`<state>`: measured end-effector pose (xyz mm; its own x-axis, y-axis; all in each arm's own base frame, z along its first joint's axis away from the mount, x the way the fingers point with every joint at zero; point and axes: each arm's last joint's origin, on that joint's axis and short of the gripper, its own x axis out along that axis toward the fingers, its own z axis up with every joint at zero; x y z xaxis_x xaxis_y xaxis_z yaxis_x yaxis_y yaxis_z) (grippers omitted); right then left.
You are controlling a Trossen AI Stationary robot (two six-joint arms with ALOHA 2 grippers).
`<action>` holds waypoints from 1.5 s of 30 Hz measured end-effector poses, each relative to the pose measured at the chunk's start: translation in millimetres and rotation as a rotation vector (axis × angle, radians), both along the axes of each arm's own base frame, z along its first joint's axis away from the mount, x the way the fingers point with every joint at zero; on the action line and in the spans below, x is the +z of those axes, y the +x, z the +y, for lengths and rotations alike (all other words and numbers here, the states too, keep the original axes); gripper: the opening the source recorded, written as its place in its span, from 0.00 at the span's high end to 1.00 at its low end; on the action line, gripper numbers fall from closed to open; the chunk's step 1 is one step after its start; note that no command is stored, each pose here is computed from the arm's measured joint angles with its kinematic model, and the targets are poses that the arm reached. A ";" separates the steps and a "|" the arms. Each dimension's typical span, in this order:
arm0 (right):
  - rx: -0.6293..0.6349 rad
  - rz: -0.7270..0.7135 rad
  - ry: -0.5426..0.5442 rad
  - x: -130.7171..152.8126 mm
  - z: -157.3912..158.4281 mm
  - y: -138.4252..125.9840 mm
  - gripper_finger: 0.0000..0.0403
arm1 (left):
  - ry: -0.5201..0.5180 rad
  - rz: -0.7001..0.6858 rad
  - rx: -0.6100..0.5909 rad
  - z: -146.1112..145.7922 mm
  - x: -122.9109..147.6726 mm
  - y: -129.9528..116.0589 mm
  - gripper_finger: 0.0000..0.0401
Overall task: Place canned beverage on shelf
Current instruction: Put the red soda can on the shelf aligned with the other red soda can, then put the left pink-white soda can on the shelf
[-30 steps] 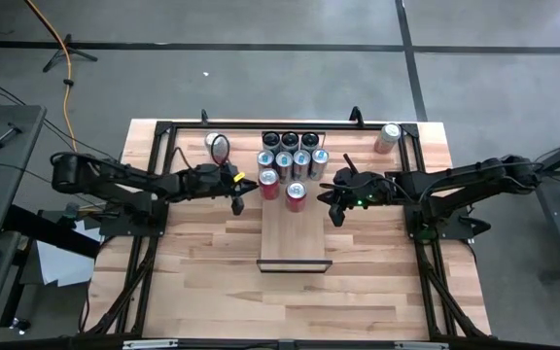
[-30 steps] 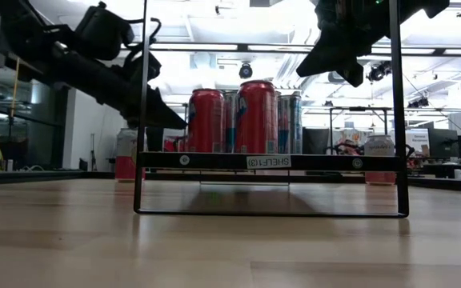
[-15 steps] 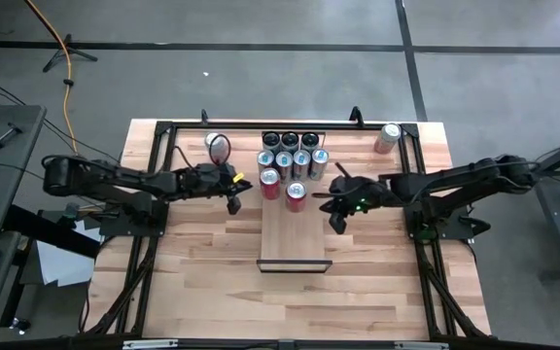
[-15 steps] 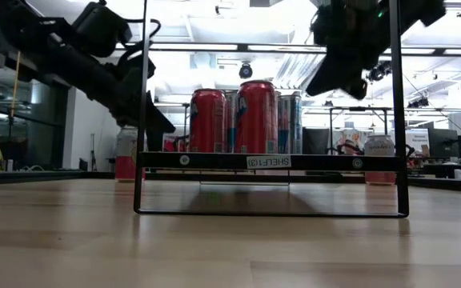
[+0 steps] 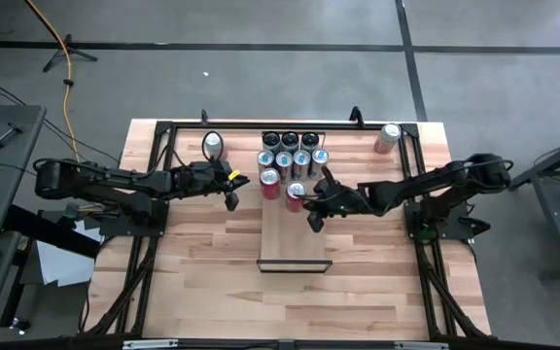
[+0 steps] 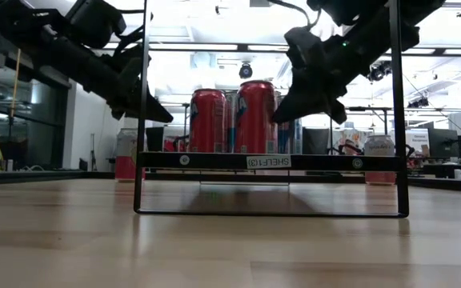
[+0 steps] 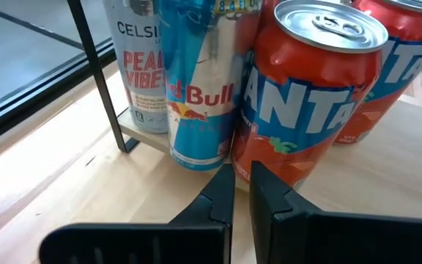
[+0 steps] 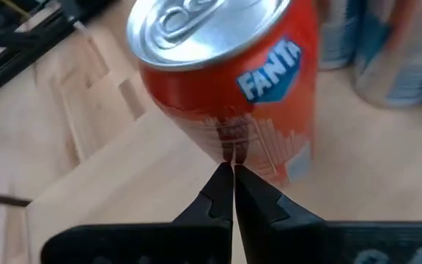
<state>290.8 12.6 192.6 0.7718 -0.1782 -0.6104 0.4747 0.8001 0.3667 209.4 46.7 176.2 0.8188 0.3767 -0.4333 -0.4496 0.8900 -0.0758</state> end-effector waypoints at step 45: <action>0.028 -0.207 0.017 -3.8 -3.4 25.5 1.00 | -0.031 -0.003 0.053 0.8 -1.3 -0.9 1.00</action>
